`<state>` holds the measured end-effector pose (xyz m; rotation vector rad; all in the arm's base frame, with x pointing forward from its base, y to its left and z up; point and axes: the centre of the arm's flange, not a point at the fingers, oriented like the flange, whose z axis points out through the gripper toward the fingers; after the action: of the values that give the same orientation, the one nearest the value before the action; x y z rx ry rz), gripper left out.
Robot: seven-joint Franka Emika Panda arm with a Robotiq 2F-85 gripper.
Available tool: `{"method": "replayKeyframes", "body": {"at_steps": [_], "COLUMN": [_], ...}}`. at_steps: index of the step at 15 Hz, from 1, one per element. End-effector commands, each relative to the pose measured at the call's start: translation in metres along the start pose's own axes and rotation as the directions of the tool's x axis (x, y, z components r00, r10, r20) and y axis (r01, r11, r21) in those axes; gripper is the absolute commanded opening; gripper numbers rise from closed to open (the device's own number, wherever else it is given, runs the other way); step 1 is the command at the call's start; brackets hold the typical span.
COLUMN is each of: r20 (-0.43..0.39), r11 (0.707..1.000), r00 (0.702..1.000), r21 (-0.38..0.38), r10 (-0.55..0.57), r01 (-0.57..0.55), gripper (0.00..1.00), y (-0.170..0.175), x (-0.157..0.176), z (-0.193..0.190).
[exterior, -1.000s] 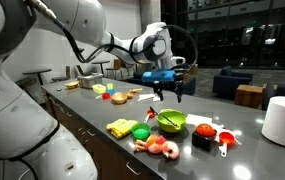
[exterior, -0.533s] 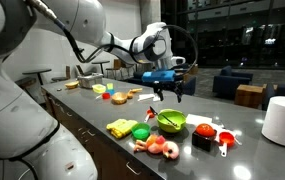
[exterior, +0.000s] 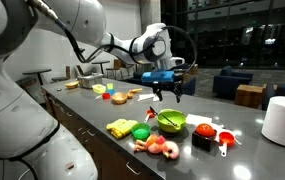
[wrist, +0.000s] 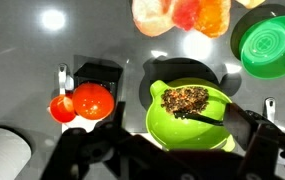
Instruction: Pick up the orange measuring cup and pour its contents into the lime green bowl
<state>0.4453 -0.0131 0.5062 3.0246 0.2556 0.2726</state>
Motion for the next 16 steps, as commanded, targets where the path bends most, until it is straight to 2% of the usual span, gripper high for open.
{"method": "replayKeyframes", "body": {"at_steps": [1,5,10,16], "r20": [0.024,0.039,0.042,0.065], "r11": [0.998,0.990,0.965,0.933], "r00": [0.999,0.993,0.974,0.949], "r21": [0.044,0.093,0.153,0.218], "r10": [-0.045,-0.111,-0.223,-0.307], "r01": [0.044,0.107,0.214,0.287], "gripper": [1.00,1.00,1.00,1.00], "y": [-0.034,-0.096,-0.171,-0.228], "x": [0.017,0.039,0.082,0.130], "z": [0.007,0.018,0.046,0.089]}}
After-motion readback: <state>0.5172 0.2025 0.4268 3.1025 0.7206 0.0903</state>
